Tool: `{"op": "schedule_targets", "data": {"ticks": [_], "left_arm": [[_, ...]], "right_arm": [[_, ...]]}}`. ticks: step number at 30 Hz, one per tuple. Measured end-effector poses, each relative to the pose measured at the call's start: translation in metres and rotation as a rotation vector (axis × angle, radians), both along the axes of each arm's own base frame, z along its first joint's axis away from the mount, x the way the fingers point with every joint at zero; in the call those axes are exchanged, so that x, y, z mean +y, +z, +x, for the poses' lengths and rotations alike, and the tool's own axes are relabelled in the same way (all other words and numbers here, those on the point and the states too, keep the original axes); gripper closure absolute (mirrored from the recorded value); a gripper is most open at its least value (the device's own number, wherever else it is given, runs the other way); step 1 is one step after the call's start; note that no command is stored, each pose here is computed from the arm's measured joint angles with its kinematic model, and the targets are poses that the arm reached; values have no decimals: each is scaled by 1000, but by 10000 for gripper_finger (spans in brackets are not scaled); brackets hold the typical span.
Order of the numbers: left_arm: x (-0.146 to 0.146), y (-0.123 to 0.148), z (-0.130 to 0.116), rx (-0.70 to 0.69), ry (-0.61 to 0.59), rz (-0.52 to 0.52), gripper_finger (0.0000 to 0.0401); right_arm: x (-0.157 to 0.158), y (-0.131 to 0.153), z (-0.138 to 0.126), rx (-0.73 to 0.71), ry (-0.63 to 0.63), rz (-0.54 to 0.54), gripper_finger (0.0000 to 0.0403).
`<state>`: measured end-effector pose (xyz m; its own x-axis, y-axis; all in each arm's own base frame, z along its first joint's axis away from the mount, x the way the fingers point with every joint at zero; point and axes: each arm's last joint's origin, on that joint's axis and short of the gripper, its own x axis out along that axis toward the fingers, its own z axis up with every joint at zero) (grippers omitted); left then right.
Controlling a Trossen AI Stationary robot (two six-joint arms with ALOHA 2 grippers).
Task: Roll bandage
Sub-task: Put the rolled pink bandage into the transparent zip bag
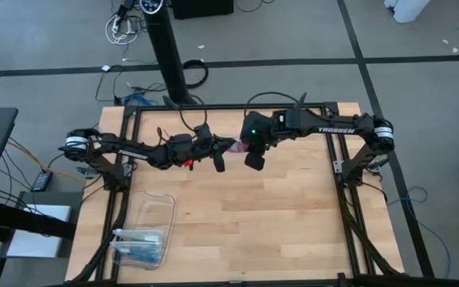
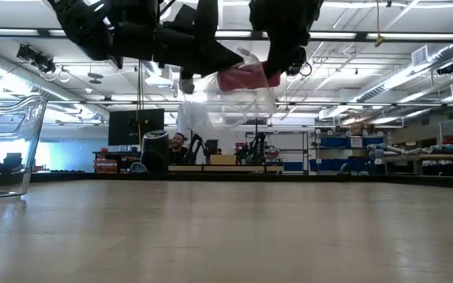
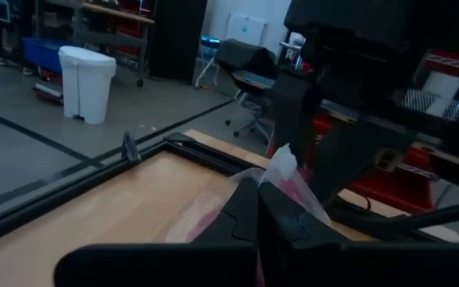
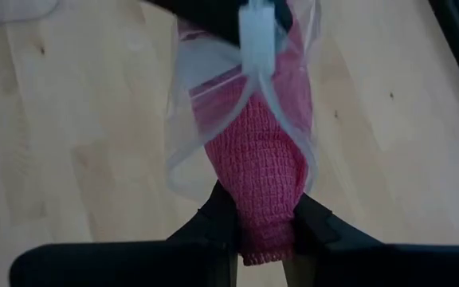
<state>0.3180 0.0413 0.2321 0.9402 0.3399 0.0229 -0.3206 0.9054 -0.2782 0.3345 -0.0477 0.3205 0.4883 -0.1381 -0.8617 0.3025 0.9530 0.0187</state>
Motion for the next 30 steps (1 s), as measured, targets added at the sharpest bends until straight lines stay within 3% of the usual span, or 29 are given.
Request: {"op": "schedule_targets", "data": {"ticks": [8, 13, 17, 30], "left_arm": [[-5, -12, -19, -142, 20, -10, 401], [-7, -19, -28, -177, 18, -31, 401], [-11, -22, -24, -220, 7, -28, 401], [-12, -26, -12, -326, -32, -42, 401]], "right_arm": [[-3, -7, -14, 22, -14, 8, 345], [-6, -7, -24, -66, -14, 16, 345], [-10, -4, -22, -166, 15, 14, 345], [-26, -4, -25, -166, 66, -52, 345]]}}
